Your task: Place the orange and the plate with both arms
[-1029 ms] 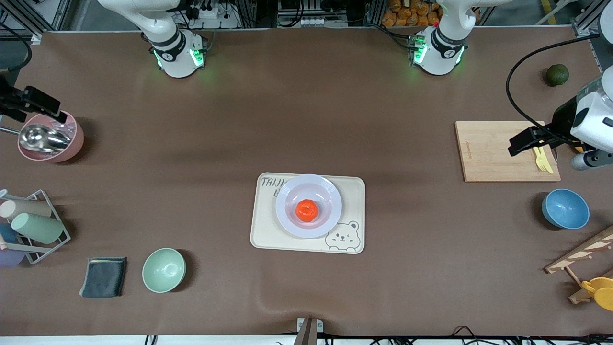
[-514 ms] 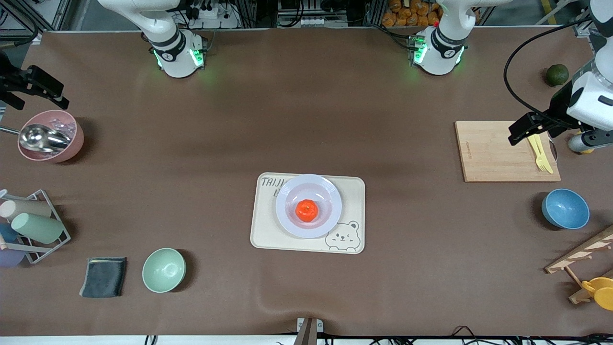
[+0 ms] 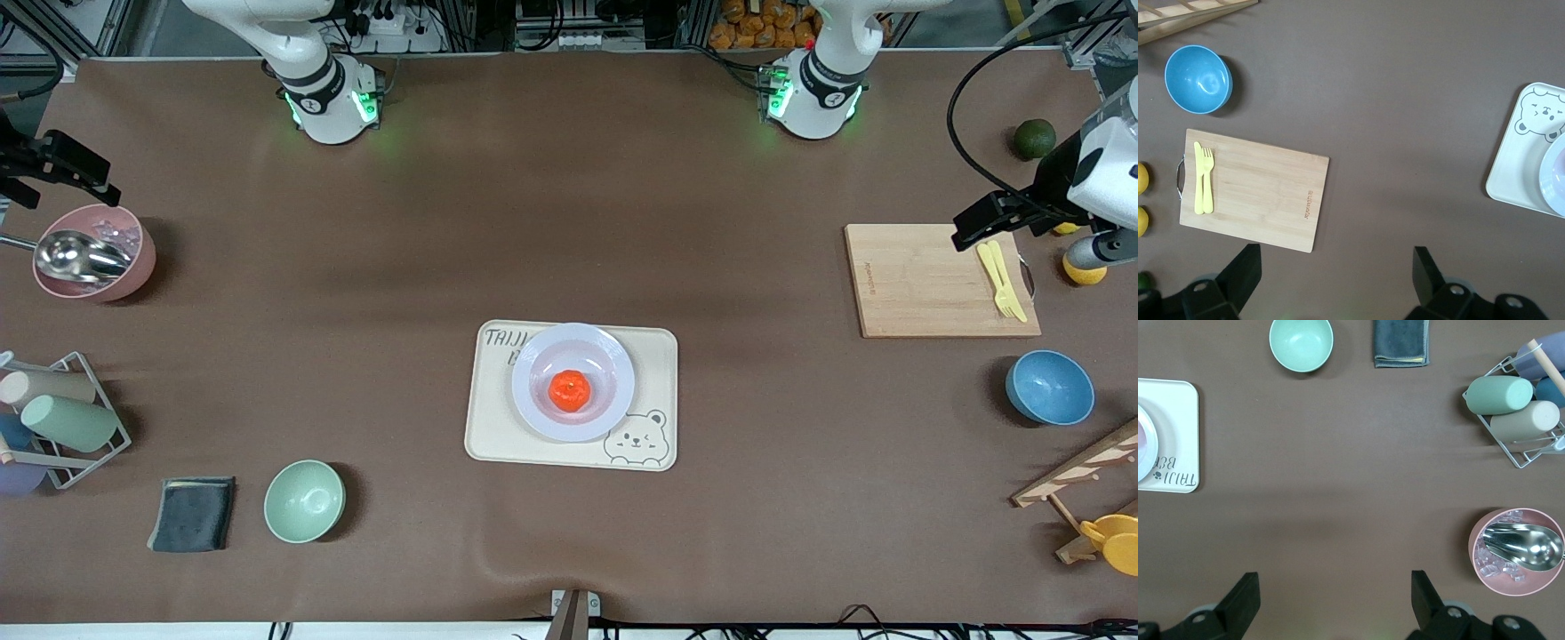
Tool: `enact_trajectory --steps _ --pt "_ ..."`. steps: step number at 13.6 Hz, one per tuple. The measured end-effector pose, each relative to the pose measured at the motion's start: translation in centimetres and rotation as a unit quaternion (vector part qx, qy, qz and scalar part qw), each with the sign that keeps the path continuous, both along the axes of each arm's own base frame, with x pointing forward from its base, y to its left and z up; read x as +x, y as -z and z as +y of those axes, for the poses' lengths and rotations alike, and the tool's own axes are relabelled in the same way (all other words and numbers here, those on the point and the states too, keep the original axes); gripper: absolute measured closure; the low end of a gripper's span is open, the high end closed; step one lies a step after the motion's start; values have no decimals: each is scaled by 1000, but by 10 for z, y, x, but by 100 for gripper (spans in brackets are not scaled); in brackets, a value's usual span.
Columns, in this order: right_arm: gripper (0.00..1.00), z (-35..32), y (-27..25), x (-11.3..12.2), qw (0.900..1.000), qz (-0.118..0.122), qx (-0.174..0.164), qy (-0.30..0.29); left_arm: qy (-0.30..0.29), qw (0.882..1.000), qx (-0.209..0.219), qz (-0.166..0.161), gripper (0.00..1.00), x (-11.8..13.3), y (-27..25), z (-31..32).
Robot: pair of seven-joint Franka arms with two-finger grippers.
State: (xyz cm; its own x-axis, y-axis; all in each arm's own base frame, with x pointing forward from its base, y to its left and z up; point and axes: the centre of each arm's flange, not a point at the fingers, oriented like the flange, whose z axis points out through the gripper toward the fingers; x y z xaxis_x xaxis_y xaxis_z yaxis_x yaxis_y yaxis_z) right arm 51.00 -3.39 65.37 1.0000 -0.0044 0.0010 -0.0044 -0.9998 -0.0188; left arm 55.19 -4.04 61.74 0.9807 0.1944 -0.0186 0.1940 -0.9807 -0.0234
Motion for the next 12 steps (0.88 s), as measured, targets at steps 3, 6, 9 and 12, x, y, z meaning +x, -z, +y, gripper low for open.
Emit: enact_trajectory --steps 3,6,9,12 --pt "0 -1 0 0 1000 -1 0 12 0 1000 0 2 0 2 2 0" --pt "0 -1 0 0 1000 -1 0 16 1 1000 0 2 0 2 1 -1" --pt "0 0 0 0 1000 -1 0 15 1 1000 0 3 0 2 1 -1" --pt "0 1 0 0 1000 0 0 14 1 1000 0 5 0 1 1 -1"
